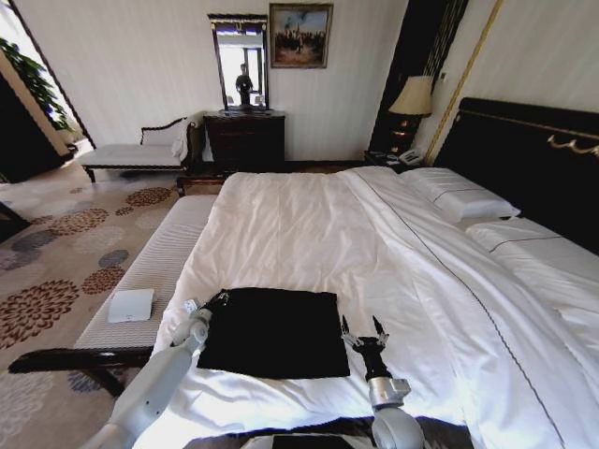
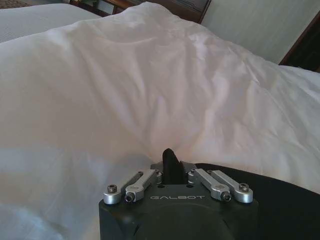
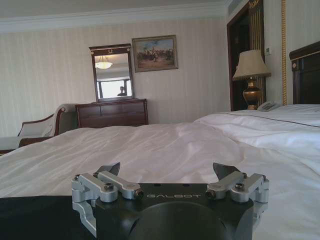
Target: Fold the clothes on the bed.
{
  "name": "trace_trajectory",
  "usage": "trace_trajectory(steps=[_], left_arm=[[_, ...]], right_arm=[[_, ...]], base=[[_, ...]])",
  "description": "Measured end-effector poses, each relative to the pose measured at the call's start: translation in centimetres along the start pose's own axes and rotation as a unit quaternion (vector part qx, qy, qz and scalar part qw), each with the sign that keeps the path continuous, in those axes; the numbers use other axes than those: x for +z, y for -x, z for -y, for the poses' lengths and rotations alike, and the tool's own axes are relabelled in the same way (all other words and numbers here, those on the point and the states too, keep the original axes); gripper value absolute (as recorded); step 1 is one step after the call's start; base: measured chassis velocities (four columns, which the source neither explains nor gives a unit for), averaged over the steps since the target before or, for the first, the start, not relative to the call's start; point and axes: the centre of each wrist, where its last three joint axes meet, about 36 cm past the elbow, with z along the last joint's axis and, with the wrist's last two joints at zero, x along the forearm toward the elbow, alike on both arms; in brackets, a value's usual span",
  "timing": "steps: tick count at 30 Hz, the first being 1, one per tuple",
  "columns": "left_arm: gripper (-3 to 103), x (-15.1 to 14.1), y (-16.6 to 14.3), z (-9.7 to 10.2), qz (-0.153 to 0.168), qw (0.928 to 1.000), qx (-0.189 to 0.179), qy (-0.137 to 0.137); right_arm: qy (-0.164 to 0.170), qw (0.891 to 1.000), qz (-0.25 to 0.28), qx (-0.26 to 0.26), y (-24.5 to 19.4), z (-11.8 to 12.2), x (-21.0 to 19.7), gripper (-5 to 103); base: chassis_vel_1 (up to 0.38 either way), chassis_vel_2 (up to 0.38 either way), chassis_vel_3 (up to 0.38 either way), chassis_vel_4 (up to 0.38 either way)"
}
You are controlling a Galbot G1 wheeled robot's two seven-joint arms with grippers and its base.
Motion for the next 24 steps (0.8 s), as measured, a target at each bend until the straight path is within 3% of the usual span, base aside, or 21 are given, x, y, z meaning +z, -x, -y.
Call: trace_trajectory(steps=[1, 4, 6, 9, 11, 12, 15, 16, 19, 20, 21, 24], left_arm=[[17, 0.0, 0.0, 0.0, 0.000, 1.0000, 0.000, 0.000], [2, -0.1, -0.1, 0.2, 0.005, 1.0000, 0.001, 0.001], [2, -0.1, -0.2, 0.2, 0.006, 1.0000, 0.002, 0.001], [1, -0.6, -0.7, 0.5, 0.021, 0.9997, 0.008, 0.008], [1, -0.6, -0.7, 0.5, 0.021, 0.9997, 0.008, 0.008], [1, -0.9, -1.1, 0.6, 0.031, 0.9994, 0.011, 0.013], [1, -1.1, -1.5, 0.7, 0.038, 0.9990, 0.014, 0.018], [1, -1.3, -1.8, 0.6, 0.045, 0.9986, 0.016, 0.023], [1, -1.5, -2.2, 0.6, 0.052, 0.9981, 0.018, 0.027], [1, -1.5, -2.2, 0.6, 0.052, 0.9981, 0.018, 0.027], [1, -1.6, -2.4, 0.6, 0.056, 0.9978, 0.018, 0.028], [1, -2.0, -2.9, 0.6, 0.062, 0.9974, 0.019, 0.031]], right_arm=[[0.001, 1.000, 0.000, 0.000, 0.0, 0.0, 0.0, 100], [0.006, 1.000, -0.003, 0.005, 0.0, 0.0, -0.1, 100], [0.009, 1.000, -0.004, 0.007, 0.1, 0.0, -0.1, 100], [0.052, 0.998, -0.025, 0.027, 1.1, 0.0, -0.9, 100], [0.054, 0.998, -0.027, 0.028, 1.2, 0.1, -0.9, 100], [0.079, 0.995, -0.041, 0.035, 2.4, 0.4, -1.7, 100], [0.101, 0.993, -0.056, 0.037, 3.8, 0.7, -2.6, 100], [0.136, 0.987, -0.082, 0.036, 5.6, 1.3, -3.6, 100], [0.194, 0.972, -0.129, 0.026, 8.4, 2.0, -4.7, 100], [0.194, 0.972, -0.129, 0.026, 8.4, 2.0, -4.7, 100], [0.230, 0.960, -0.162, 0.012, 10.3, 2.5, -5.3, 100], [0.280, 0.938, -0.203, -0.032, 14.0, 3.8, -5.8, 100]], base=[[0.000, 0.000, 0.000, 0.000], [0.000, 0.000, 0.000, 0.000], [0.000, 0.000, 0.000, 0.000], [0.000, 0.000, 0.000, 0.000], [0.000, 0.000, 0.000, 0.000], [0.000, 0.000, 0.000, 0.000], [0.000, 0.000, 0.000, 0.000], [0.000, 0.000, 0.000, 0.000], [0.000, 0.000, 0.000, 0.000], [0.000, 0.000, 0.000, 0.000], [0.000, 0.000, 0.000, 0.000], [0.000, 0.000, 0.000, 0.000]])
